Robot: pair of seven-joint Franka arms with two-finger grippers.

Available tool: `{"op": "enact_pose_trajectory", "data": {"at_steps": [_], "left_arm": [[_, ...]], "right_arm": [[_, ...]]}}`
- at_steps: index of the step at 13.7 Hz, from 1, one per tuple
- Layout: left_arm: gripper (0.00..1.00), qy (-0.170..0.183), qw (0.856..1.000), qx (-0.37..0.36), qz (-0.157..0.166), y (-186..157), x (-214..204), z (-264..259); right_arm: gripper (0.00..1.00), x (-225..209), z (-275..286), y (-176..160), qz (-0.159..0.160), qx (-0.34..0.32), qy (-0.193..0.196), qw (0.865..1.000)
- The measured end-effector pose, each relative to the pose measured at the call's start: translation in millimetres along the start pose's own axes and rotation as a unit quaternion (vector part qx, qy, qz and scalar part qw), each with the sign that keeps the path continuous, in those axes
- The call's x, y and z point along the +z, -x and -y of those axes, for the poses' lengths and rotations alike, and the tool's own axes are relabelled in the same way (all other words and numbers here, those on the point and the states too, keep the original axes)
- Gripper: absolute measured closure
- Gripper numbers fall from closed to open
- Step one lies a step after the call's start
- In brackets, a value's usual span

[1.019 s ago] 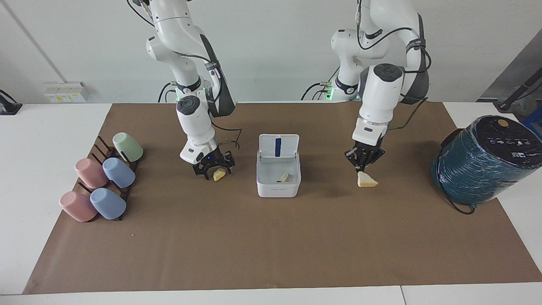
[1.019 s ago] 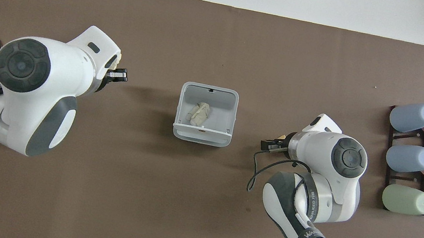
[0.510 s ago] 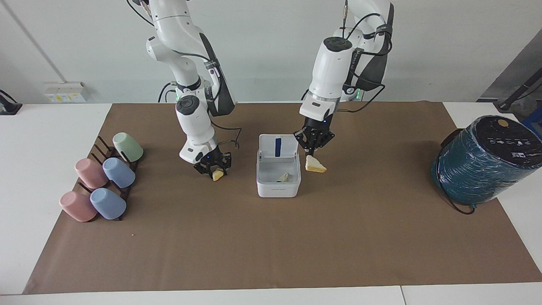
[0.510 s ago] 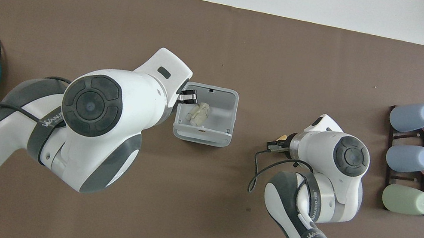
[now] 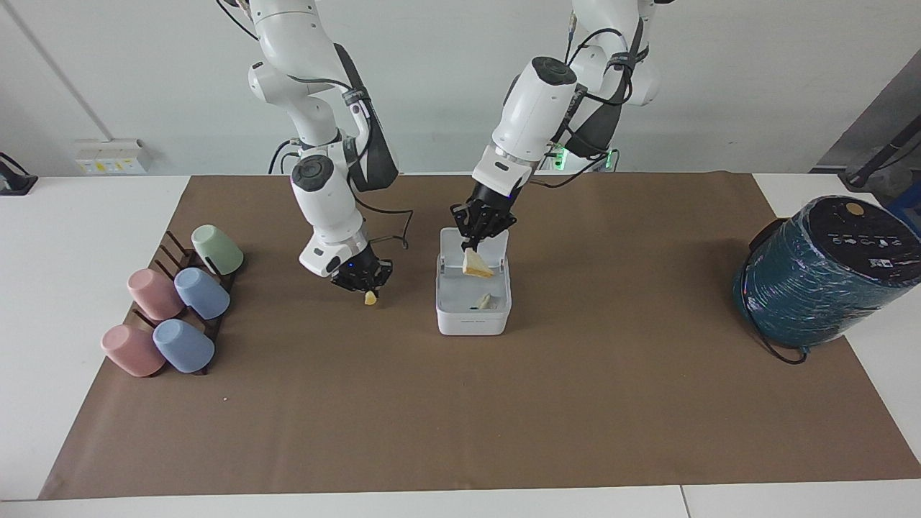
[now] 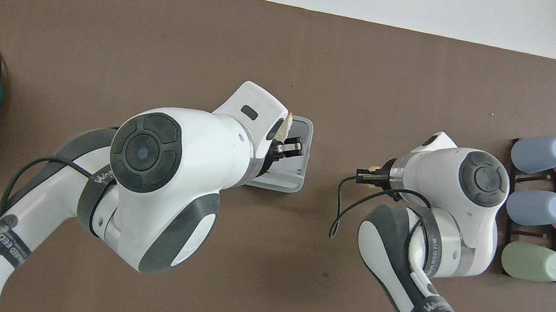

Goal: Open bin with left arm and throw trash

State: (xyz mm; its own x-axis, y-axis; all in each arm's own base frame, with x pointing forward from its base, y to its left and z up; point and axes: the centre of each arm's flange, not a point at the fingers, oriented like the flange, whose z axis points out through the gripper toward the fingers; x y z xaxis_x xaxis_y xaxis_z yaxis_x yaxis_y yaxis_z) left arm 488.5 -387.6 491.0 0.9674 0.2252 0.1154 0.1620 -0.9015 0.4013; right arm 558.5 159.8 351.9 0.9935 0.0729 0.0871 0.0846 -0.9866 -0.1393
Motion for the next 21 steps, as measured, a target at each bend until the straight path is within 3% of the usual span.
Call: {"op": "enact_pose_trajectory", "data": {"at_steps": [1,4,5,7,9,12,17,21], "left_arm": [[0.63,0.001,1.0,-0.001,0.0,0,0,0],[0.32,0.002,1.0,-0.003,0.0,-2,-1,0],[0.16,0.001,1.0,-0.004,0.0,-3,-3,1],[0.0,-0.004,1.0,-0.005,0.002,-11,-14,8],[0.0,-0.02,1.0,0.021,0.01,-29,-40,31],[0.0,-0.081,0.993,0.088,0.018,-64,-91,93],[0.0,-0.128,0.981,0.143,0.009,-92,-137,163],[0.0,-0.137,0.974,0.181,-0.02,-135,-188,223]], "right_arm": [[0.93,-19,-9,-9,-0.002,0.01,-0.003,1.0],[0.93,-67,-34,-32,-0.008,0.053,-0.01,0.999],[0.93,-80,-41,-39,-0.012,0.074,-0.018,0.997],[0.93,-96,-37,-47,-0.022,0.118,-0.052,0.991],[0.93,-107,-20,-55,-0.028,0.165,-0.088,0.982],[0.93,-113,17,-64,-0.037,0.239,-0.149,0.959],[0.93,-72,122,-57,-0.058,0.307,-0.181,0.932],[0.93,-56,168,-42,-0.041,0.332,-0.197,0.921]]}}
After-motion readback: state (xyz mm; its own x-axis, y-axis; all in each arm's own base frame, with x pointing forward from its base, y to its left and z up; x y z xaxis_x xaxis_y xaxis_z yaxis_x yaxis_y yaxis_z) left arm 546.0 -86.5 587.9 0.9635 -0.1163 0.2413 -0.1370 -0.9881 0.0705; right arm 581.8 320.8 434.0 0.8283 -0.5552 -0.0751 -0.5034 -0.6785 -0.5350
